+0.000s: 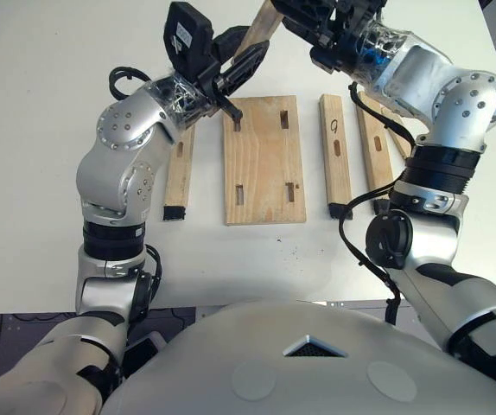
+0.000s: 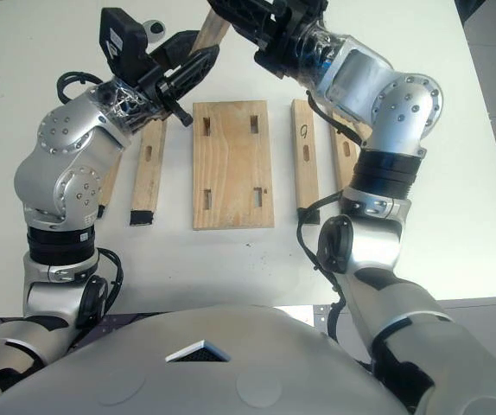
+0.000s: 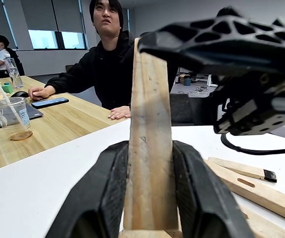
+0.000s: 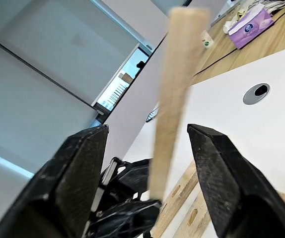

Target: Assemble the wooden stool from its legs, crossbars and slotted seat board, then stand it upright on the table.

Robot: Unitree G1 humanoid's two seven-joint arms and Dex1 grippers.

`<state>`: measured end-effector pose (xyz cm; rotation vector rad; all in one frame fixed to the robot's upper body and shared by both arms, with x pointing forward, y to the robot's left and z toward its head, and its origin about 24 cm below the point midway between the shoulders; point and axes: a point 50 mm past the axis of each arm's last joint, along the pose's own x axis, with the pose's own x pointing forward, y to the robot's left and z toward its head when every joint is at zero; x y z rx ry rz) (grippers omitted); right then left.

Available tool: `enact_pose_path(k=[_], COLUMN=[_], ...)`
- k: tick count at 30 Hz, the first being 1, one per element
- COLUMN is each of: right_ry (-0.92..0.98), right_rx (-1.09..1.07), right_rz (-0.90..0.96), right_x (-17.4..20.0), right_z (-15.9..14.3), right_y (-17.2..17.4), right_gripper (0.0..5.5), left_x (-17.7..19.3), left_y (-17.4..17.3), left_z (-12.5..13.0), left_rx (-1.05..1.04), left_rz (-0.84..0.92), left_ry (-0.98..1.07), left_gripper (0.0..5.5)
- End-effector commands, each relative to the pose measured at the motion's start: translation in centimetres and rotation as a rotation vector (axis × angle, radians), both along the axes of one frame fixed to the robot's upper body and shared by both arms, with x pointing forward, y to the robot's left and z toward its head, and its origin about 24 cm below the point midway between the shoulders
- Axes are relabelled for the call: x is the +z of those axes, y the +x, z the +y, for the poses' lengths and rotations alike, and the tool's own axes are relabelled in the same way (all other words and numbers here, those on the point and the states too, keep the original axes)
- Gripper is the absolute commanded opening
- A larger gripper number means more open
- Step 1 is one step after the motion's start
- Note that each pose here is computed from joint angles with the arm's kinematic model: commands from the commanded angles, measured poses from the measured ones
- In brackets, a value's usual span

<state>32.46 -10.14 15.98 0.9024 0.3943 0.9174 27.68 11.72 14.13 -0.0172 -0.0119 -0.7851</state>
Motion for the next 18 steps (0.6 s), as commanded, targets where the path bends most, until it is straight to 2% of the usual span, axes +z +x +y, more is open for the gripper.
enact_pose_path(k=[1, 12, 18], right_ry=[0.039, 0.041, 0.006], right_rx=[-0.03, -0.077, -0.092], right_rz=[0.039, 0.054, 0.034], right_x=[0.65, 0.85, 0.87], right_z=[-0.45, -0.93, -0.86], right_y=[0.78, 1.27, 1.29], right_gripper=[2.39, 0.55, 0.42], left_x=[-0.64, -1.11, -1.24], left_y=[-0.51, -0.4, 0.05], left_z=[0.02, 0.09, 0.23], left_rx=[-0.008, 0.009, 0.035], left_rz=[0.021, 0.034, 0.031], left_ry=[0.022, 0.028, 0.03], left_gripper=[1.24, 1.24, 1.24])
